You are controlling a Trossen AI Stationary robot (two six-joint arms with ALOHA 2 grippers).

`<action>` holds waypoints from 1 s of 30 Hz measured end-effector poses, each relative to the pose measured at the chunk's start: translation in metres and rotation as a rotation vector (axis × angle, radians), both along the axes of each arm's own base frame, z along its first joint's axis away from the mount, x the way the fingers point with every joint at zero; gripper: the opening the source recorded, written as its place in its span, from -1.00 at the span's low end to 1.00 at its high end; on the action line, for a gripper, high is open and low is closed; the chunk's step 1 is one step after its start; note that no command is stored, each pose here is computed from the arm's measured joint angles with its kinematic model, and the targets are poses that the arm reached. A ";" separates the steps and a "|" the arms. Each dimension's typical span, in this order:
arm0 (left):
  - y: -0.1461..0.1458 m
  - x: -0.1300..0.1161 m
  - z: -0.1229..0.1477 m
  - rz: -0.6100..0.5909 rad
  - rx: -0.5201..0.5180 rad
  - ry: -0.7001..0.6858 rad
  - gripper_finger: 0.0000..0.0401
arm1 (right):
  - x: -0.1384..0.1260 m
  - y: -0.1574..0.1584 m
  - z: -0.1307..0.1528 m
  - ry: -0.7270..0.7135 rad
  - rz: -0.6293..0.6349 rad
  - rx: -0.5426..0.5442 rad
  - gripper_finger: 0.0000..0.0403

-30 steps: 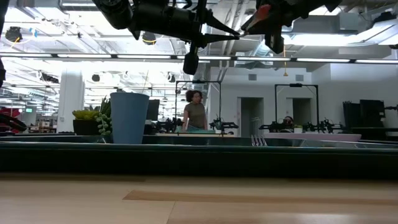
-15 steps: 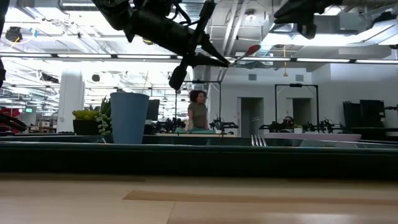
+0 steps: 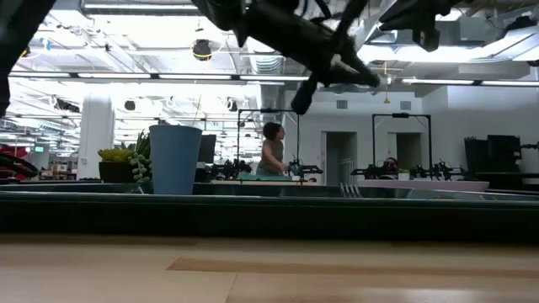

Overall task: Pick and place plate/cup/fork/spoon on tray
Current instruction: Put the orange spoon on the black tray to the right of the orange fork

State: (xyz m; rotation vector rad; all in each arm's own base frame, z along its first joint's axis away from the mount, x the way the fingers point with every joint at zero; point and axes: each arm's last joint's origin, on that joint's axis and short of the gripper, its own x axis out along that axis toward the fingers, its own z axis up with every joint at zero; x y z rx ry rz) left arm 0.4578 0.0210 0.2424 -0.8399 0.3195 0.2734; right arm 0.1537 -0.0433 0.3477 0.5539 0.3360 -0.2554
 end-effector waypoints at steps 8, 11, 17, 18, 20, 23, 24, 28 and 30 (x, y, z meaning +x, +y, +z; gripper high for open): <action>-0.024 0.028 -0.036 -0.076 0.020 0.103 -1.00 | 0.001 0.006 -0.002 0.020 0.035 0.016 -0.57; -0.035 0.027 -0.051 -0.065 0.026 0.171 -1.00 | 0.001 0.008 -0.002 0.022 0.045 0.016 -0.57; -0.049 0.028 -0.066 -0.020 -0.004 0.215 -1.00 | 0.002 0.010 -0.002 0.025 0.043 0.012 -0.57; -0.050 0.026 -0.069 -0.005 -0.021 0.248 -1.00 | 0.002 0.009 -0.002 0.026 0.039 0.010 -0.57; -0.050 0.023 -0.076 0.035 -0.056 0.298 -1.00 | 0.001 0.009 -0.002 0.026 0.036 0.009 -0.57; -0.051 0.022 -0.082 0.058 -0.084 0.324 -1.00 | 0.001 0.009 -0.002 0.027 0.035 0.008 -0.57; -0.052 0.022 -0.082 0.062 -0.093 0.317 -1.00 | 0.001 0.009 -0.002 0.027 0.035 0.008 -0.57; -0.057 0.021 -0.082 0.094 -0.118 0.321 -1.00 | 0.001 0.009 -0.002 0.027 0.034 0.008 -0.57; -0.060 0.021 -0.082 0.099 -0.141 0.317 -1.00 | 0.001 0.009 -0.002 0.027 0.034 0.008 -0.57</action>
